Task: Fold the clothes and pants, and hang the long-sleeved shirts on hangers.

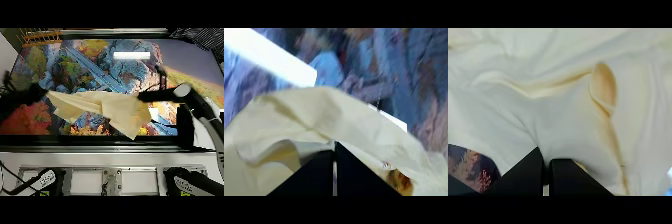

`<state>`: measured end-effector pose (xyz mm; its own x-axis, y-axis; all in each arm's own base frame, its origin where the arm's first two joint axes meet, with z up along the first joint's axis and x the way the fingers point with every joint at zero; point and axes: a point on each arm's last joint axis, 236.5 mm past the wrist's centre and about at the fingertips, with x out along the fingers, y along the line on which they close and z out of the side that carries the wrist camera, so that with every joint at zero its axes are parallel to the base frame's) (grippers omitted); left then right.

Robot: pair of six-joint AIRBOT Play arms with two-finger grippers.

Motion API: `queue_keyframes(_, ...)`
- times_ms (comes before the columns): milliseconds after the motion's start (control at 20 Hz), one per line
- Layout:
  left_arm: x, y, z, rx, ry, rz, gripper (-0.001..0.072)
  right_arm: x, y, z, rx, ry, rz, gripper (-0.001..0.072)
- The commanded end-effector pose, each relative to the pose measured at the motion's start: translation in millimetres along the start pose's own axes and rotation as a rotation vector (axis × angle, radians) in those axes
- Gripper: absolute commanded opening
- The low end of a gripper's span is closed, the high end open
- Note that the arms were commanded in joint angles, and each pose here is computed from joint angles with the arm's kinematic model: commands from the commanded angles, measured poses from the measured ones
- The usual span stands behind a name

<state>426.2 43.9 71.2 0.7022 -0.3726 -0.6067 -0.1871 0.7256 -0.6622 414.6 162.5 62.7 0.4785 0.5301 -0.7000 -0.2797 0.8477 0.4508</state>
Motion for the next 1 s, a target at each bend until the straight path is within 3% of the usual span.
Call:
queue_keyframes(0, -109, -100, 69, 0.243, -0.296, -0.066, 0.0004, -143, 18, 97, -0.195, -0.251, -0.172, 0.0011)
queue_keyframes(100, -172, -158, 75, 0.373, -0.446, -0.099, 0.0003, -233, 54, 140, -0.271, -0.49, -0.199, 0.0011)
queue_keyframes(250, -230, -207, 57, 0.487, -0.569, -0.13, 0.0004, -321, 96, 152, -0.343, -0.719, -0.216, 0.0011)
queue_keyframes(450, -244, -190, 28, 0.547, -0.597, -0.015, 0.0003, -361, 121, 140, -0.352, -0.811, -0.202, 0.0011)
queue_keyframes(700, -185, -112, -5, 0.416, -0.451, 0.076, 0.0004, -322, 96, 153, -0.256, -0.736, -0.186, 0.0011)
queue_keyframes(950, -98, -62, -30, 0.314, -0.228, 0.077, 0.0004, -191, 12, 174, -0.132, -0.48, -0.211, 0.0012)
